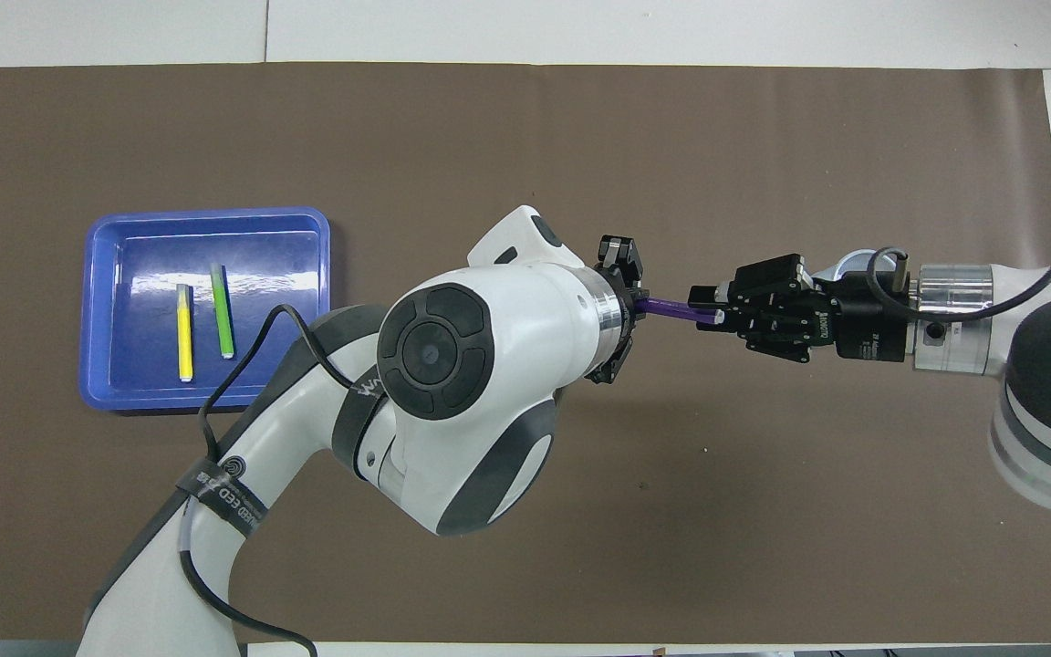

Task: Transfer and insert pens with both arms
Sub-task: 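Grasp the purple pen with the right gripper and open the left gripper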

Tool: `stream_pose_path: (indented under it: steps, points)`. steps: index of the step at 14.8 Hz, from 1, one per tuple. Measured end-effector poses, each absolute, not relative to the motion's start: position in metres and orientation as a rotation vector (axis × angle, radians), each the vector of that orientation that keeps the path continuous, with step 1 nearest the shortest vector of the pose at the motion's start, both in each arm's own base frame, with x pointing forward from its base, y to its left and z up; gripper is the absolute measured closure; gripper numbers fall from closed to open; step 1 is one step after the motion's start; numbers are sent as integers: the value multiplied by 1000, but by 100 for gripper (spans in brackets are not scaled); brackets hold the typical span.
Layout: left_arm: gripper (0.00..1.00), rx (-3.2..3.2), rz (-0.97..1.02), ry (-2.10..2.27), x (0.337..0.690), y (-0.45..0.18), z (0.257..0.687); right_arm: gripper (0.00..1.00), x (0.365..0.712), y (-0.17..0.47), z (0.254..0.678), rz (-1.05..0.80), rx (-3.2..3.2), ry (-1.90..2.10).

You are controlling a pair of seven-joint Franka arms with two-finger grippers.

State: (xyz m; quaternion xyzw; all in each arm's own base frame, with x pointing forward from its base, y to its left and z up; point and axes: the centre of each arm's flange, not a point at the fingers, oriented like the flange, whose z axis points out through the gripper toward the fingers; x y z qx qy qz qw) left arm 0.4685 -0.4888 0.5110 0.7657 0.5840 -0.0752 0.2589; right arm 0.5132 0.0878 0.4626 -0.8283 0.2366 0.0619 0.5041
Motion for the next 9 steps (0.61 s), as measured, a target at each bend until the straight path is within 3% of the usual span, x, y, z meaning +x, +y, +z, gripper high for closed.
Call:
stream_pose_path:
  steps: [7, 9]
  points:
    - [83, 2074, -205, 1584, 468, -489, 511, 81, 513, 88, 463, 149, -1999, 571]
    - [78, 2097, -191, 1559, 468, -490, 509, 81, 513, 89, 464, 151, -1999, 566]
